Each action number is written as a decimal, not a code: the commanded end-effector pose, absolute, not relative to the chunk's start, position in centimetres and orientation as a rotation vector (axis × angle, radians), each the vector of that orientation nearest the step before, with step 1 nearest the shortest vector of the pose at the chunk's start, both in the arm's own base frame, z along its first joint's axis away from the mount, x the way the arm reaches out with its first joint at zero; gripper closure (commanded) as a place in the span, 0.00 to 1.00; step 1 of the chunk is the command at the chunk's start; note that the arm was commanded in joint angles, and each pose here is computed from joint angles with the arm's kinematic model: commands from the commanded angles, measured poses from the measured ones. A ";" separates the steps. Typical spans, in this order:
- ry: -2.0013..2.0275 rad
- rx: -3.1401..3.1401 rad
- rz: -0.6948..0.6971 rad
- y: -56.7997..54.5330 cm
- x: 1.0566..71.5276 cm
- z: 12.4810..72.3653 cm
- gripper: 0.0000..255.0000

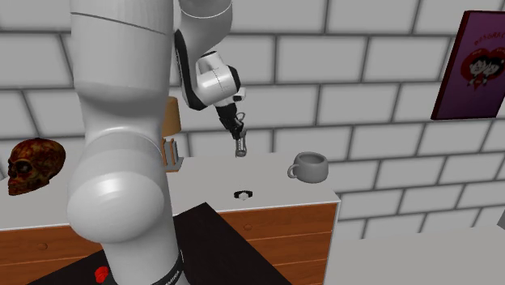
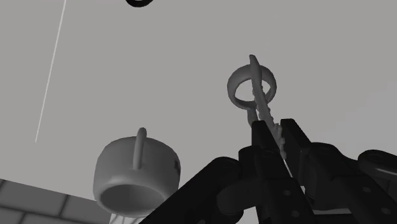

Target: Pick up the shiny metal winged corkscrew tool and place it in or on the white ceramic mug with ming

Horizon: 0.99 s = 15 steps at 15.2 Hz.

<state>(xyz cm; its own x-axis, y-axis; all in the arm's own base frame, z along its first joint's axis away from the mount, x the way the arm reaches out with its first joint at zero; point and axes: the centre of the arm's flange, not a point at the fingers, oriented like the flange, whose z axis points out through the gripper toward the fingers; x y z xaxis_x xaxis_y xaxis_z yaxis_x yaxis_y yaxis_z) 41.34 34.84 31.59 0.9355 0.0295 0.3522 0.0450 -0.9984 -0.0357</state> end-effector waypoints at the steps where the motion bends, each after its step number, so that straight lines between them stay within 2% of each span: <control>1: -0.058 -3.048 -0.552 34.9 41.4 32.6 1.00; 8: -0.058 -3.048 -0.552 34.9 41.4 36.0 1.00; 15: -0.058 -3.048 -0.552 29.7 49.0 36.3 1.00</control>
